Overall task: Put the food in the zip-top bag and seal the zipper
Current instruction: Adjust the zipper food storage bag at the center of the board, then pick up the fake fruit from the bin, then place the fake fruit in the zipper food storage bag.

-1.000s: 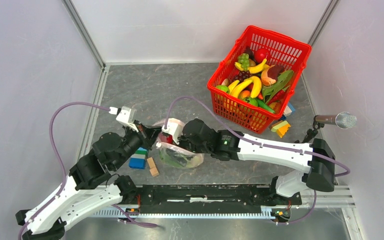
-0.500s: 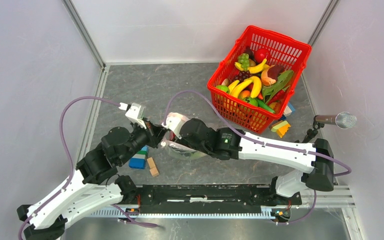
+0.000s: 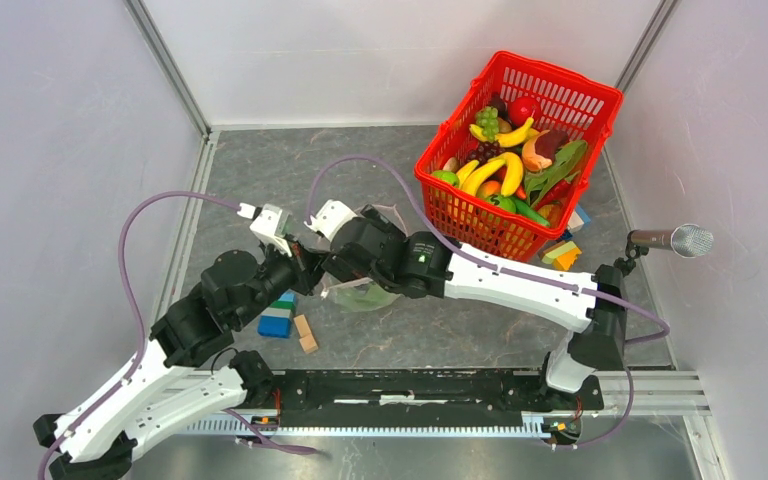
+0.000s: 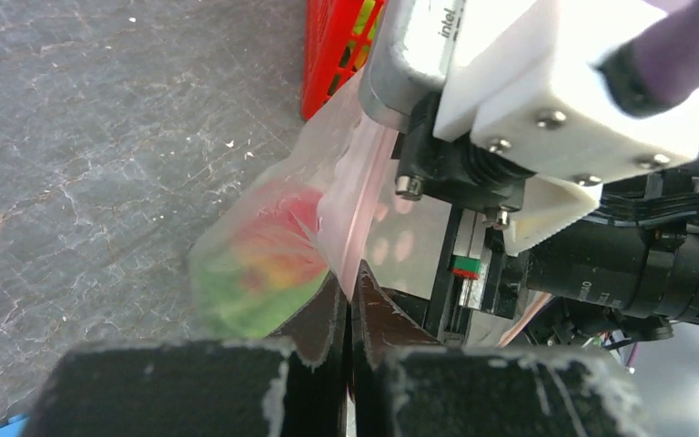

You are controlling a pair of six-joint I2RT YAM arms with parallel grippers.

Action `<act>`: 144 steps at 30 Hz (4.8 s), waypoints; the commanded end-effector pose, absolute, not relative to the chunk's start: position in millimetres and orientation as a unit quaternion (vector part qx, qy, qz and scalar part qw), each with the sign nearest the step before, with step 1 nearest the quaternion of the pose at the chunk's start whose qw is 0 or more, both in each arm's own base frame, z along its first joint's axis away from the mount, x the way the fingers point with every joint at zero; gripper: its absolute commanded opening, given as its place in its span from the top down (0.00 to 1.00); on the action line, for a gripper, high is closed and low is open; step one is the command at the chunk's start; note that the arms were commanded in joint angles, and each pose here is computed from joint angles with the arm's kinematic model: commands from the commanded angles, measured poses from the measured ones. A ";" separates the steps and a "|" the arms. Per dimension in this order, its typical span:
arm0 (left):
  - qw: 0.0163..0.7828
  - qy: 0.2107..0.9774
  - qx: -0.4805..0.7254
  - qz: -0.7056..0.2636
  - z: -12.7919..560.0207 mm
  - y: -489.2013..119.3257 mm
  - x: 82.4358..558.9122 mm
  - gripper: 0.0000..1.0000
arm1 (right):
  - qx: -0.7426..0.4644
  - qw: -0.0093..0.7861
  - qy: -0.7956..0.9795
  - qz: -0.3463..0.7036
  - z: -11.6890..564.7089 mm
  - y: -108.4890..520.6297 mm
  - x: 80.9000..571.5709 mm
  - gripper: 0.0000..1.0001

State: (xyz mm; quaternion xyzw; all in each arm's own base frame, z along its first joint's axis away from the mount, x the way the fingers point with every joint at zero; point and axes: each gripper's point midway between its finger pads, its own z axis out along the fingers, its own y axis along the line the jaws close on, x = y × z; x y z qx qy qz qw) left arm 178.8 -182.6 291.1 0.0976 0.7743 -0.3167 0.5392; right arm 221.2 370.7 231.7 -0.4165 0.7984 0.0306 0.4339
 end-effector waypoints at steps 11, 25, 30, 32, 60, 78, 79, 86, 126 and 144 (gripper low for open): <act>0.531 0.791 0.093 -0.291 285.2 -173.4 176.6 0.98 | -0.376 0.551 0.693 0.273 344.6 373.9 186.5 0.16; 0.524 0.799 0.132 -0.263 296.5 -179.0 181.7 0.98 | -0.187 0.684 0.700 0.086 389.0 231.6 241.3 0.44; 0.502 0.809 0.129 -0.278 283.5 -187.6 178.8 0.98 | -0.141 0.660 0.737 -0.004 387.1 183.8 300.8 0.40; 0.498 0.807 0.126 -0.291 280.9 -191.1 176.7 0.98 | -0.130 0.654 0.745 -0.017 382.7 173.1 320.1 0.35; 0.487 0.801 0.149 -0.313 270.7 -200.8 170.2 0.98 | 0.013 0.564 0.825 0.046 235.2 83.6 616.0 0.21; 0.489 0.797 0.136 -0.327 273.5 -198.3 166.0 0.98 | -0.031 0.577 0.809 0.107 261.4 96.7 584.9 1.00; 0.488 0.797 0.136 -0.329 273.6 -198.3 165.4 0.98 | -0.036 0.580 0.806 0.111 269.4 97.5 576.7 1.00; 0.488 0.799 0.135 -0.325 272.3 -198.0 166.9 0.98 | -0.073 0.639 0.751 0.152 339.9 110.3 497.2 1.00; 0.488 0.802 0.121 -0.323 289.8 -195.1 167.6 0.97 | -0.443 0.508 0.650 0.350 339.1 357.2 194.9 0.94; 0.509 0.798 0.099 -0.307 294.9 -178.1 168.6 0.96 | -0.488 0.546 0.591 0.338 354.5 378.1 174.1 0.22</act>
